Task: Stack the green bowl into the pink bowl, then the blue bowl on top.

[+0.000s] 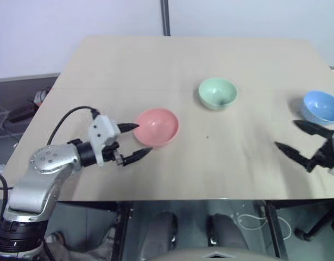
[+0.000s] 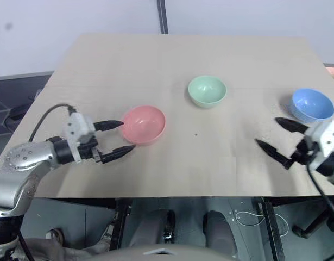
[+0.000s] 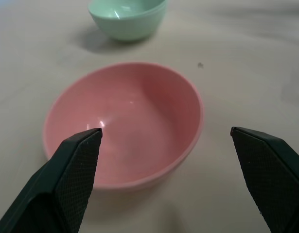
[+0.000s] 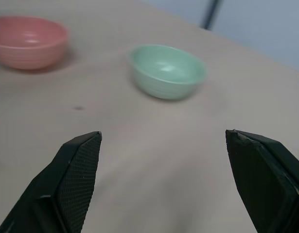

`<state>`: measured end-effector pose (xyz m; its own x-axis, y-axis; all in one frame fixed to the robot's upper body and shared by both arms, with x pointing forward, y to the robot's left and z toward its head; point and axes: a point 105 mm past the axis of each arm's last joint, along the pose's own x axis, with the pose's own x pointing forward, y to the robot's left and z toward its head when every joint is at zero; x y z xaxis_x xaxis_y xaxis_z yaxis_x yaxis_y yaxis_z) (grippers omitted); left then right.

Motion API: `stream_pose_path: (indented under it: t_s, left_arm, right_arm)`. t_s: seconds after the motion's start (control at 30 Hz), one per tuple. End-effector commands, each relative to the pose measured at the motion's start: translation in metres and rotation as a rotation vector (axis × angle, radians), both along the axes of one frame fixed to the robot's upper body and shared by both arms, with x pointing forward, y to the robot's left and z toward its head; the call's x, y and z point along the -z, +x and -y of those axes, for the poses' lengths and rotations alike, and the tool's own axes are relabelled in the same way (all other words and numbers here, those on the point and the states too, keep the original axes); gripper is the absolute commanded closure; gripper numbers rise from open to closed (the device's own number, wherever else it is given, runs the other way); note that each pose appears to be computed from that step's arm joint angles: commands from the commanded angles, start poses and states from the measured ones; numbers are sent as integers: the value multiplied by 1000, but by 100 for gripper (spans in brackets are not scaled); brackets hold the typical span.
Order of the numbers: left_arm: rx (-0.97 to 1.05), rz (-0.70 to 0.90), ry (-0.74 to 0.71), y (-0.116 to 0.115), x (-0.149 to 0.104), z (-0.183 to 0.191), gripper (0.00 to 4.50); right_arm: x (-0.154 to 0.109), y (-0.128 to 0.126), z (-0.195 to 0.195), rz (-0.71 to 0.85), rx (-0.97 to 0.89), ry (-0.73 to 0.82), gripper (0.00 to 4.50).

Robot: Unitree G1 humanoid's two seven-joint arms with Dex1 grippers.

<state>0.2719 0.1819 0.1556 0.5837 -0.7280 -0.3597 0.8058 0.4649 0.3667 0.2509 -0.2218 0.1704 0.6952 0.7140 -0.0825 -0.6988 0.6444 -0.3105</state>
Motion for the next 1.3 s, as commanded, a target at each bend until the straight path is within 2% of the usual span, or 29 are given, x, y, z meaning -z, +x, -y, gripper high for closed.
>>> stream_pose_path:
  t_s: [0.03,0.27,0.37,0.43,0.6,0.63,0.73,0.93,1.17,1.3]
  left_arm:
    - [106,42,178,-3,6,16,0]
    - [131,99,311,14,20,24,0]
    - [147,106,333,17,22,26,92]
    - [153,105,338,19,23,27,181]
    - [194,97,312,19,22,34,436]
    - [219,97,294,17,20,39,445]
    - [307,97,239,11,10,55,445]
    - [564,89,197,9,-5,98,445]
    - [800,113,299,24,14,137,445]
    - [876,145,319,31,17,151,286]
  right_arm:
    - [-1,-3,-43,47,-185,-31,9]
    - [-5,-7,-74,67,-320,10,9]
    - [-10,-7,-75,78,-317,35,0]
    - [-10,-8,-73,79,-311,29,0]
    - [-8,-8,-68,76,-278,27,0]
    - [-8,-8,-65,76,-260,29,0]
    - [-8,-9,-55,76,-198,44,0]
    - [-2,-27,-25,53,-31,43,0]
    - [2,-51,-6,54,130,27,0]
    - [2,-58,-8,59,171,24,0]
